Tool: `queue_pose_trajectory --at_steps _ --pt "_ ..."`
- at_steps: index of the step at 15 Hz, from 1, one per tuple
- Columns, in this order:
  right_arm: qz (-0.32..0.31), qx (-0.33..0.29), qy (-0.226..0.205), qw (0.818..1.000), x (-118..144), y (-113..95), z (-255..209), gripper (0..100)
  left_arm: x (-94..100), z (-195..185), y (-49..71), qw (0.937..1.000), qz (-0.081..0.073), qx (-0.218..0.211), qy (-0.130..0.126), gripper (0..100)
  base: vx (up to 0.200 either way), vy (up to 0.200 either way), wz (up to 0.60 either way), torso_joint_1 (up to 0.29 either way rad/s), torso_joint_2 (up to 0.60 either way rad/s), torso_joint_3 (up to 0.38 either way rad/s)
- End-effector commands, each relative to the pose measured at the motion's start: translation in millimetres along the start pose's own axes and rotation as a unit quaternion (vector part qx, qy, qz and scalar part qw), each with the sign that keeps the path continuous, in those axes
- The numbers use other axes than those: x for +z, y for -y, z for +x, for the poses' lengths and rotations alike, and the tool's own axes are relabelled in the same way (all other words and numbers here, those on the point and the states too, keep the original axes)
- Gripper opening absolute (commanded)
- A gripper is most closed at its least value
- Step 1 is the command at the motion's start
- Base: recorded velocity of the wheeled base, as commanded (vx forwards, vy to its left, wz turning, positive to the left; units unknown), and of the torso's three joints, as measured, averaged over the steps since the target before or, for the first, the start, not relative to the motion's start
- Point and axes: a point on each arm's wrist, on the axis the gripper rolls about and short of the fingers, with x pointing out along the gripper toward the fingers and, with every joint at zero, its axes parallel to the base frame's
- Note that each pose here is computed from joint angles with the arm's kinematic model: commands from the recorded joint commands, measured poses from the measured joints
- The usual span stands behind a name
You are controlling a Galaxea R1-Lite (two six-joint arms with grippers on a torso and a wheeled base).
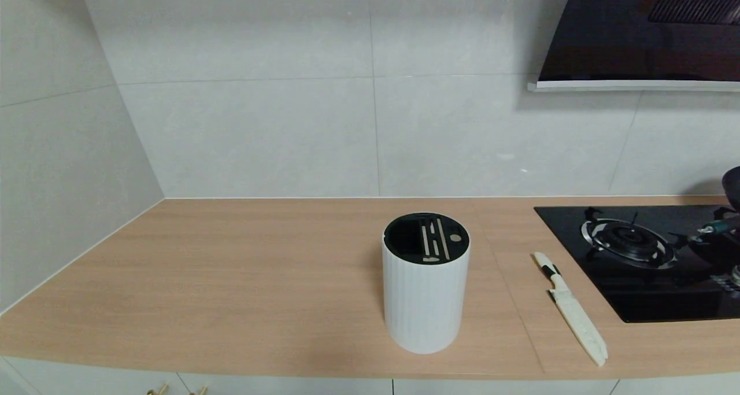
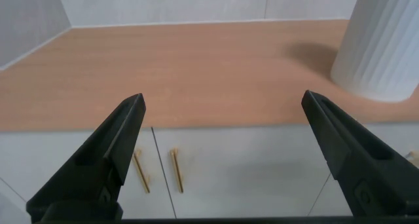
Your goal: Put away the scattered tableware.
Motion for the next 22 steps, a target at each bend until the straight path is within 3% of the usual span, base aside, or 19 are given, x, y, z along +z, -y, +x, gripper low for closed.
queue_pose_trajectory --at_steps 1,6,15,17,22 --pt "0.0 0.0 -0.001 1.0 0.0 0.0 0.1 100 0.0 0.0 0.0 1.0 0.0 0.0 0.0 100 0.0 0.0 0.0 0.295 -0.62 -0.334" --pt "0.001 0.0 -0.001 1.0 0.0 0.0 0.1 100 0.0 0.0 0.0 1.0 0.0 0.0 0.0 100 0.0 0.0 0.0 0.197 -0.4 -0.206" --pt "-0.006 -0.001 0.001 1.0 0.3 0.0 0.1 100 0.0 0.0 0.0 1.0 0.0 0.0 0.0 100 0.0 0.0 0.0 0.004 -0.01 -0.004" --pt "-0.006 0.004 0.08 0.997 34.5 -0.4 -9.9 100 0.0 0.0 0.0 1.0 0.0 0.0 0.0 100 0.0 0.0 0.0 0.0 0.0 0.0" --pt "0.0 0.061 -0.057 0.996 93.7 -0.8 30.3 100 0.0 0.0 0.0 1.0 0.0 0.0 0.0 100 0.0 0.0 0.0 0.0 0.0 0.0"
